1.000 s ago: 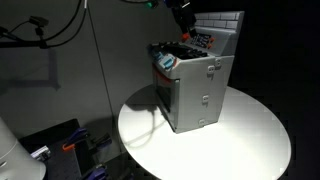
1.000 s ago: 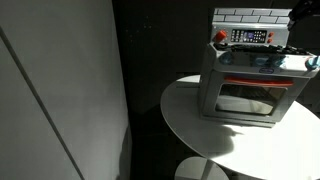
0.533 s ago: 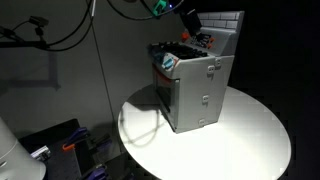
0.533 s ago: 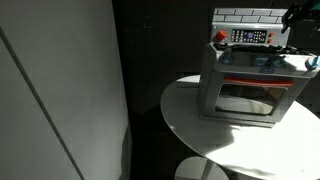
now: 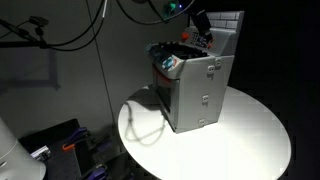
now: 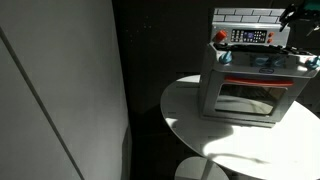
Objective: Push the top right button on the toy stove
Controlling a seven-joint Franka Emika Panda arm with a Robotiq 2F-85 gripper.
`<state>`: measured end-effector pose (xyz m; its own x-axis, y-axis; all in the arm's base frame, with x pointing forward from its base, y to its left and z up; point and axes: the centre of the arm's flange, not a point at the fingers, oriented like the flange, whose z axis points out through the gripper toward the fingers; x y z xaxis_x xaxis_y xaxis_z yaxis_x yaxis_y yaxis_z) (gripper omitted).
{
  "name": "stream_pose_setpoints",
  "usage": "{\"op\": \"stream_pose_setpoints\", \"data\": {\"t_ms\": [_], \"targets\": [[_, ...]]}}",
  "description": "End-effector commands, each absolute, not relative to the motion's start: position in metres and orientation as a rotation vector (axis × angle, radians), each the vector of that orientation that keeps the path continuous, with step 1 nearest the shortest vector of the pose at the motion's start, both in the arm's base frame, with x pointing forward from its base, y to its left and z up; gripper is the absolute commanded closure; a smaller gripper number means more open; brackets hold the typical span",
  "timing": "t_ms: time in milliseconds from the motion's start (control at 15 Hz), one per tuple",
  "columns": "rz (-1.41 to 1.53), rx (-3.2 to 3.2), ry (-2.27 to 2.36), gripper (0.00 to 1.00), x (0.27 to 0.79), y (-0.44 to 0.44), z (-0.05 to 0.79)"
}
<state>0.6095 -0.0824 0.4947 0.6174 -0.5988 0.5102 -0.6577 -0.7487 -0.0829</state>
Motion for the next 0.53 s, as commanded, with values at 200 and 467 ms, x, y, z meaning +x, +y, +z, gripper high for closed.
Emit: {"op": "stream_pose_setpoints", "data": {"t_ms": [200, 467], "targets": [[0.777, 2.679, -1.135, 0.00, 0.633, -0.093, 0.496], [0.770, 2.681, -1.137, 0.00, 0.640, -0.092, 0.493]]}}
